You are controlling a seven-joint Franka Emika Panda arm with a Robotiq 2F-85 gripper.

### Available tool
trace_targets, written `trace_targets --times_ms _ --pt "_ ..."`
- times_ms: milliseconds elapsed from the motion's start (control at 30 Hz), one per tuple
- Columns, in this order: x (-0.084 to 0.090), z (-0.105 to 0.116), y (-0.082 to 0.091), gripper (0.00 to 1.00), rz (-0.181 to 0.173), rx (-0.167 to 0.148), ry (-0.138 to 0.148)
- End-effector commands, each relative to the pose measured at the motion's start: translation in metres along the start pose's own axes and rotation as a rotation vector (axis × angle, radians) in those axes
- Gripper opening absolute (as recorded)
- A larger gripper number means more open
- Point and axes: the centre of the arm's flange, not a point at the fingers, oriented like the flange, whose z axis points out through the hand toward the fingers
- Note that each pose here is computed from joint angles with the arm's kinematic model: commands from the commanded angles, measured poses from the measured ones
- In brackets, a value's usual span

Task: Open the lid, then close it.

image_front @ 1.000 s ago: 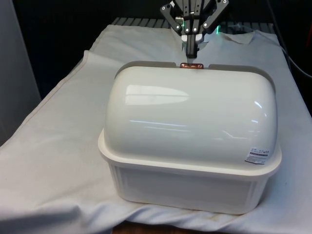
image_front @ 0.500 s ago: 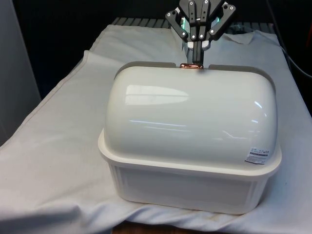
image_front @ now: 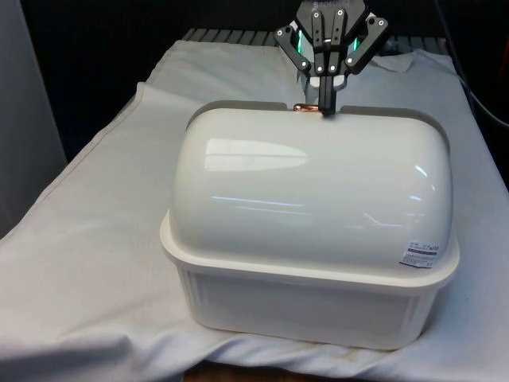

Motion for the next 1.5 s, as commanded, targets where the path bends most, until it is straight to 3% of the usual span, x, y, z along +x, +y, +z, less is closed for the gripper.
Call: trace_targets --times_ms 0,300,700,867,900,1167,1200,1467 --pt "-0.001 -0.003 0.002 0.0 0.0 -0.007 0.004" --pt "-0.006 -0.005 0.002 0.0 0.001 -0.002 -0.011" --pt "-0.031 -0.012 0.0 0.0 0.004 -0.008 -0.043" --pt "-0.045 -0.013 -0.001 0.0 0.006 -0.008 -0.069" --pt "-0.041 -0.014 -0.002 0.0 0.0 0.0 -0.07" --pt "-0.069 -0.016 0.001 0.0 0.008 -0.013 -0.113" --pt "-0.065 -0.02 0.0 0.0 0.002 -0.006 -0.112" --pt "-0.098 -0.013 0.0 0.0 0.013 -0.017 -0.165"
